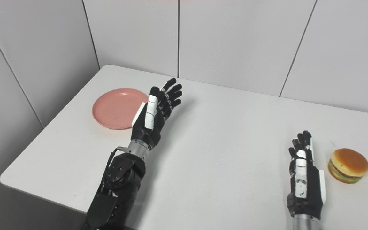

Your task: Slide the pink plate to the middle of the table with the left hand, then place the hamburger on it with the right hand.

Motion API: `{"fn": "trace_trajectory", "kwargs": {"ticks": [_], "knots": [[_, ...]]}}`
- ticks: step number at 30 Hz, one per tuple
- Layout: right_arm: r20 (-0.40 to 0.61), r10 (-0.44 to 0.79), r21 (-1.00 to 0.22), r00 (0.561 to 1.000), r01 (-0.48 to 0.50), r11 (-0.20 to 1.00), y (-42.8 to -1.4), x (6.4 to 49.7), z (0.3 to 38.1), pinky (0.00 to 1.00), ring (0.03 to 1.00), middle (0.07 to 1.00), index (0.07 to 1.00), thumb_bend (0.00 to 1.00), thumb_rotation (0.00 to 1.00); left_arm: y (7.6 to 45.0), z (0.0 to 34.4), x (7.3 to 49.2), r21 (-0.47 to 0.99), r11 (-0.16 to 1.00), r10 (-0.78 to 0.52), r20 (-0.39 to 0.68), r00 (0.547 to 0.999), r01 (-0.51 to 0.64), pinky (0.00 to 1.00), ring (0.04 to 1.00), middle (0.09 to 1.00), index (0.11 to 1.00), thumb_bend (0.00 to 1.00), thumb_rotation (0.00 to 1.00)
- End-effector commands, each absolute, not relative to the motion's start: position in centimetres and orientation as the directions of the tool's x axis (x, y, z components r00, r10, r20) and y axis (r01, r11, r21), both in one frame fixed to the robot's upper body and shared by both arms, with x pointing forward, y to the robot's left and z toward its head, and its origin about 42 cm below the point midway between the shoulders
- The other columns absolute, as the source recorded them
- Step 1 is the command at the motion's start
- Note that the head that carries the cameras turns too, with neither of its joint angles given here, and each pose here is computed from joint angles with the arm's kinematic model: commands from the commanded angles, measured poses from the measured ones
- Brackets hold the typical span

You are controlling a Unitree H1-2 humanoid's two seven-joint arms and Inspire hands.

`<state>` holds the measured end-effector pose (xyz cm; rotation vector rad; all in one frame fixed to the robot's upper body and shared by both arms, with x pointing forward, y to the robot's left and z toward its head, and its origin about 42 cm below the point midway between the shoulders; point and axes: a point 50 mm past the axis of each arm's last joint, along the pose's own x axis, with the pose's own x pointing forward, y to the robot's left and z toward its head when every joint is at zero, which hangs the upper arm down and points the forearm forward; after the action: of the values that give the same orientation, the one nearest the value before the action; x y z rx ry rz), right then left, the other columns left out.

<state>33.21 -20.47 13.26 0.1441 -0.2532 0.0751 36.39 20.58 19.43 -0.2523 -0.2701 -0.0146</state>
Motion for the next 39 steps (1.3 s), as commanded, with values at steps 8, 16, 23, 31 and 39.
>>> {"fn": "trace_trajectory", "kwargs": {"ticks": [8,16,23,31,39], "knots": [[0.255,0.058,0.133,0.965,-0.094,0.987,-20.2,32.7,13.2,1.0,1.0,1.0,1.0,0.5,0.9,24.8,23.8,39.7,-0.223,0.975,0.113,0.385,0.916,-0.026,0.71,0.76,0.765,0.747,0.9,1.0],[0.259,0.063,0.131,0.964,-0.099,0.986,-20.2,32.7,13.2,1.0,1.0,1.0,1.0,0.48,0.89,30.3,25.1,41.7,-0.213,0.968,0.207,0.387,0.899,-0.132,0.68,0.714,0.719,0.701,0.88,1.0],[0.25,0.067,0.122,0.966,-0.101,0.987,-20.3,32.6,13.2,1.0,1.0,1.0,1.0,0.49,0.9,35.0,25.6,43.1,-0.171,0.947,0.316,0.368,0.875,-0.27,0.67,0.71,0.706,0.698,0.86,1.0],[0.257,0.065,0.129,0.964,-0.101,0.986,-20.3,32.6,13.1,1.0,1.0,1.0,1.0,0.48,0.9,40.0,24.7,44.3,-0.144,0.92,0.391,0.349,0.851,-0.364,0.71,0.717,0.71,0.691,0.89,1.0],[0.26,0.067,0.13,0.963,-0.104,0.986,-20.3,32.6,13.2,1.0,1.0,1.0,1.0,0.47,0.9,44.0,22.8,44.4,-0.126,0.9,0.436,0.304,0.847,-0.418,0.68,0.717,0.721,0.704,0.93,1.0]]}}
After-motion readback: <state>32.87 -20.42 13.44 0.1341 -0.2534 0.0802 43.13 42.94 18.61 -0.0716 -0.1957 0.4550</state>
